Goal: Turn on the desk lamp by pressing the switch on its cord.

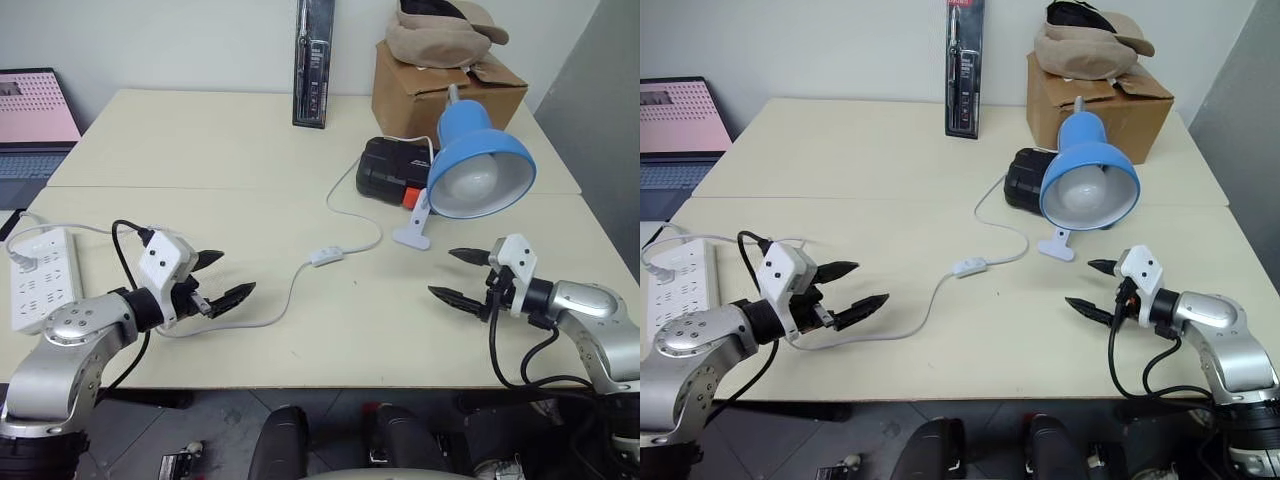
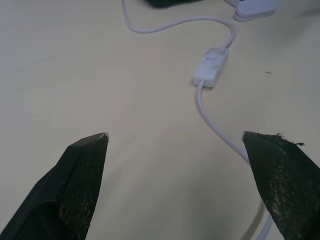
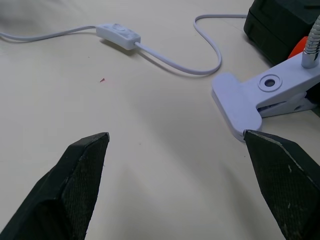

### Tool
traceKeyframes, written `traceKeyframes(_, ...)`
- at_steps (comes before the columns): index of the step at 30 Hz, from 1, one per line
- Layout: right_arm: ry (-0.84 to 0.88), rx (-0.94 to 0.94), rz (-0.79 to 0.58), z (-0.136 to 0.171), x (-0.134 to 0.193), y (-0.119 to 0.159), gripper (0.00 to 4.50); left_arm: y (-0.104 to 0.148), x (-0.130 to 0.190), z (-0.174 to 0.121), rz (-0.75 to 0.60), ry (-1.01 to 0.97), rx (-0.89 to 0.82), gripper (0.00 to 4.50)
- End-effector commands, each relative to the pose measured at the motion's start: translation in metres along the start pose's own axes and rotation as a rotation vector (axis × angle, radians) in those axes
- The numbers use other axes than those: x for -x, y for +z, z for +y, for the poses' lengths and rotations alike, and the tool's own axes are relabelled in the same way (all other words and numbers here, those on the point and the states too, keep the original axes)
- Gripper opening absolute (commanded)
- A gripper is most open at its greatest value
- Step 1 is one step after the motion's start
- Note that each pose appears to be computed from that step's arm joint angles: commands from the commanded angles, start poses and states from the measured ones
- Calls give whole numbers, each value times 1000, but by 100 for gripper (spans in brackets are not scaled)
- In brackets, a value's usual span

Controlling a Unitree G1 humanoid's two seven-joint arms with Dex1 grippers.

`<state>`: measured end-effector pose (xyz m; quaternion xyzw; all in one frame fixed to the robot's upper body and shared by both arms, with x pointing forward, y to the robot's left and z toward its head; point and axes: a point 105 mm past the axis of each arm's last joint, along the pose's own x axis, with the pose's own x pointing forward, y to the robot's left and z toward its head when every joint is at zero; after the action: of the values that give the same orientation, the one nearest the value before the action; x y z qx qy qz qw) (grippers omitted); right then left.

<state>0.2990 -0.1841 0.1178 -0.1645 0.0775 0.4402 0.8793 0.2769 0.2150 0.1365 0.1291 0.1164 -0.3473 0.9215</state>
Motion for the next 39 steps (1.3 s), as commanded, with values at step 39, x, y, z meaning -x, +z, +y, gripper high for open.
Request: traceKeyframes(39,46,-91,-51,27,-17,38,450,29,-47,12,-111,-149,-124,446)
